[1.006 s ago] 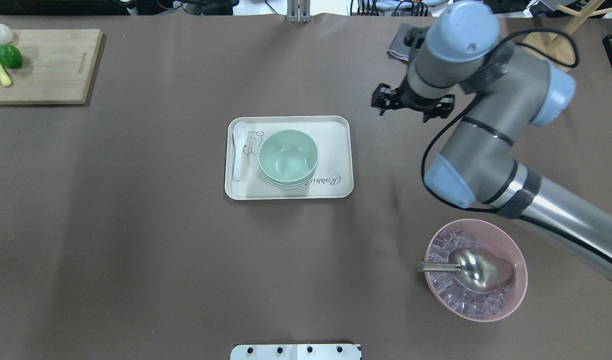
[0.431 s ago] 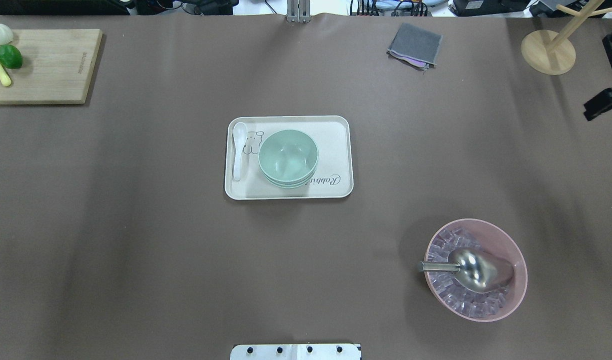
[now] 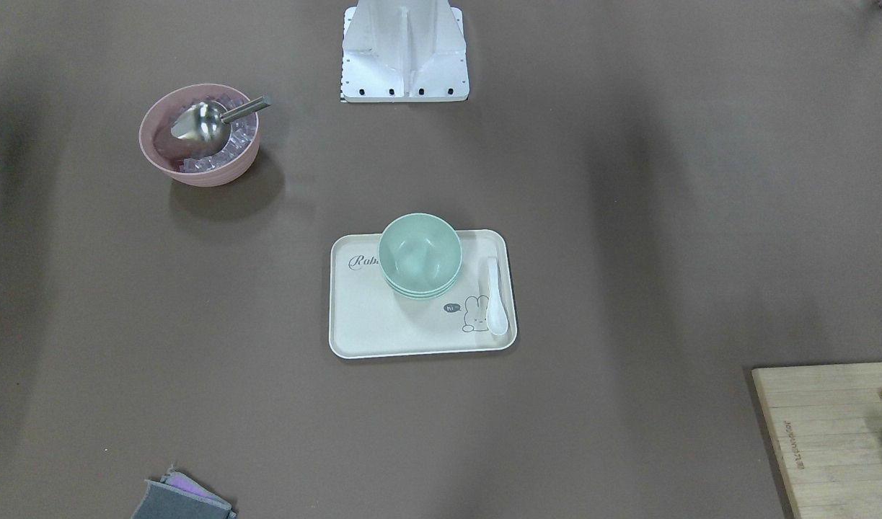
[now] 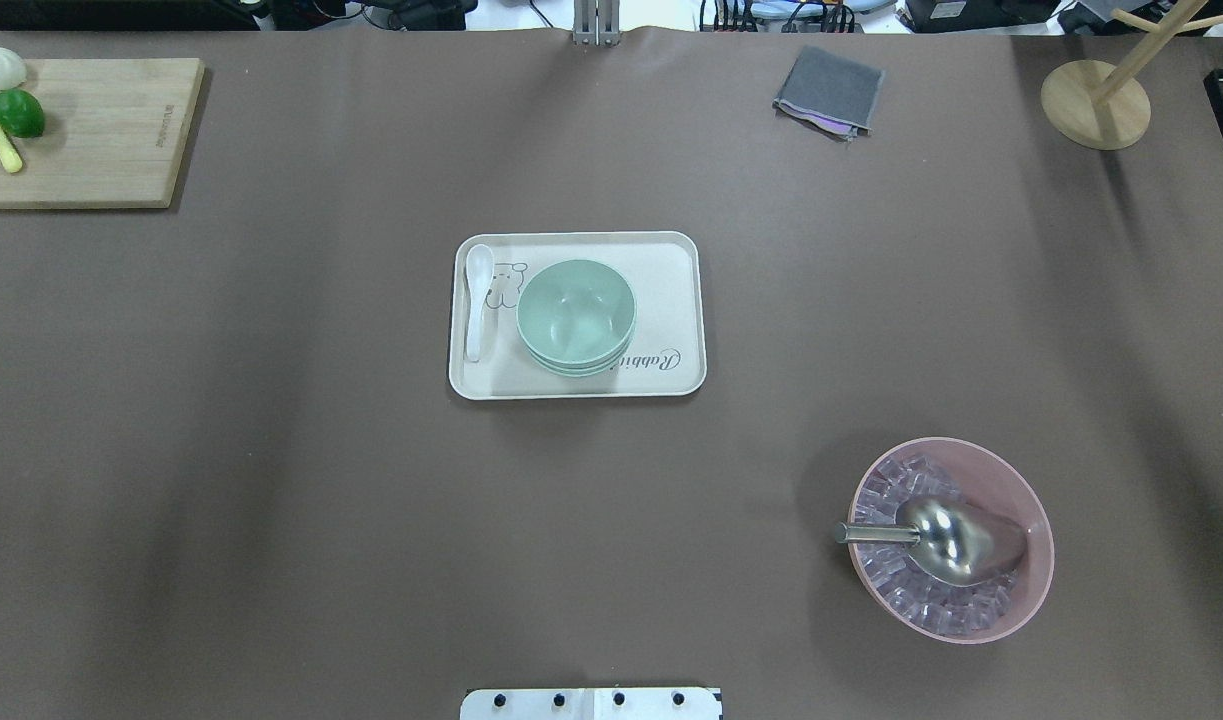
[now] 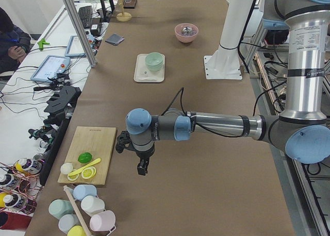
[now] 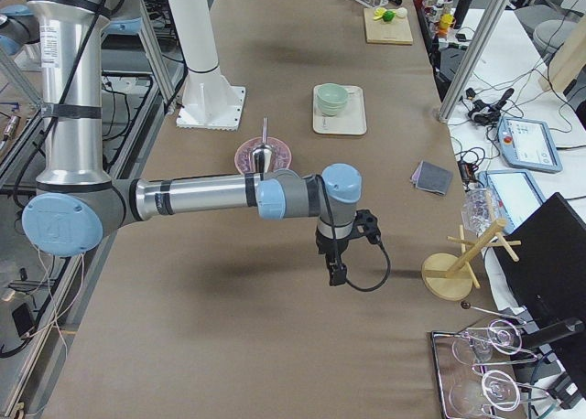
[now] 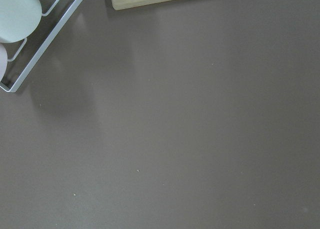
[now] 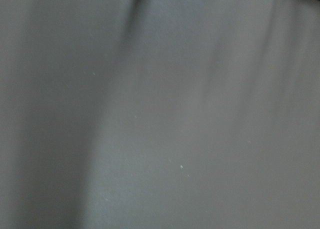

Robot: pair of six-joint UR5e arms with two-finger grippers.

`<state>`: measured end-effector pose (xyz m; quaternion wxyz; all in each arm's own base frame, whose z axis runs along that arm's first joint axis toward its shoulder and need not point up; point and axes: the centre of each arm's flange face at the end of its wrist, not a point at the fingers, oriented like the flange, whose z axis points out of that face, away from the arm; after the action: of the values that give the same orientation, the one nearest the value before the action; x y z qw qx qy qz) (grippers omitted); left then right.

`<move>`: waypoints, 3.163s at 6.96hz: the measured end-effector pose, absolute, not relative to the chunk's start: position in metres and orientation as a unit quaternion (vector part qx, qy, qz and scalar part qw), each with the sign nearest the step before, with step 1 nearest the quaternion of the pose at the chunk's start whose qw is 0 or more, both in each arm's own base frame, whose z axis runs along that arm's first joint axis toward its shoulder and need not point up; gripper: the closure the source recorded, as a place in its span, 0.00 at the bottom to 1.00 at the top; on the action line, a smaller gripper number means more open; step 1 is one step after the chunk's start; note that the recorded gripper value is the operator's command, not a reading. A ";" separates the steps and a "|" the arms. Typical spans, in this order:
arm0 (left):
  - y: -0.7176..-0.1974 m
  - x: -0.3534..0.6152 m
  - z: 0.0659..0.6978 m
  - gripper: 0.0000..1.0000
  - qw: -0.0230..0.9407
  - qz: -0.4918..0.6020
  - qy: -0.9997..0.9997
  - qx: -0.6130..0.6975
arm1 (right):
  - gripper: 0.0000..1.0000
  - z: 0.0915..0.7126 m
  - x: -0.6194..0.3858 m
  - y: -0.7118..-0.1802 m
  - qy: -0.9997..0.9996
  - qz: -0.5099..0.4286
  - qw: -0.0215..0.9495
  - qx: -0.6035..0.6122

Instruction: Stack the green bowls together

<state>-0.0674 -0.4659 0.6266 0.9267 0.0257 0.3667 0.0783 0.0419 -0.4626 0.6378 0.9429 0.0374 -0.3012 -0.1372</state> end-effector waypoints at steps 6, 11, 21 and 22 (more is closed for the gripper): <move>-0.465 -0.067 0.635 0.00 0.927 0.077 0.367 0.017 | 0.00 0.711 0.079 -0.389 -0.314 -0.093 0.945 -0.021; -0.437 -0.067 0.666 0.00 0.927 0.069 0.370 -0.011 | 0.00 0.717 0.078 -0.383 -0.317 -0.094 0.943 -0.026; -0.436 -0.067 0.666 0.00 0.926 0.069 0.371 -0.007 | 0.00 0.709 0.074 -0.385 -0.340 -0.095 0.936 -0.016; -0.436 -0.067 0.665 0.00 0.926 0.069 0.371 -0.006 | 0.00 0.708 0.074 -0.385 -0.340 -0.095 0.936 -0.015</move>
<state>-0.0672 -0.4362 0.6652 0.9261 -0.0062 0.3709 0.0691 0.0737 -0.3854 0.7082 0.9356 -0.0152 -0.3397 -0.0951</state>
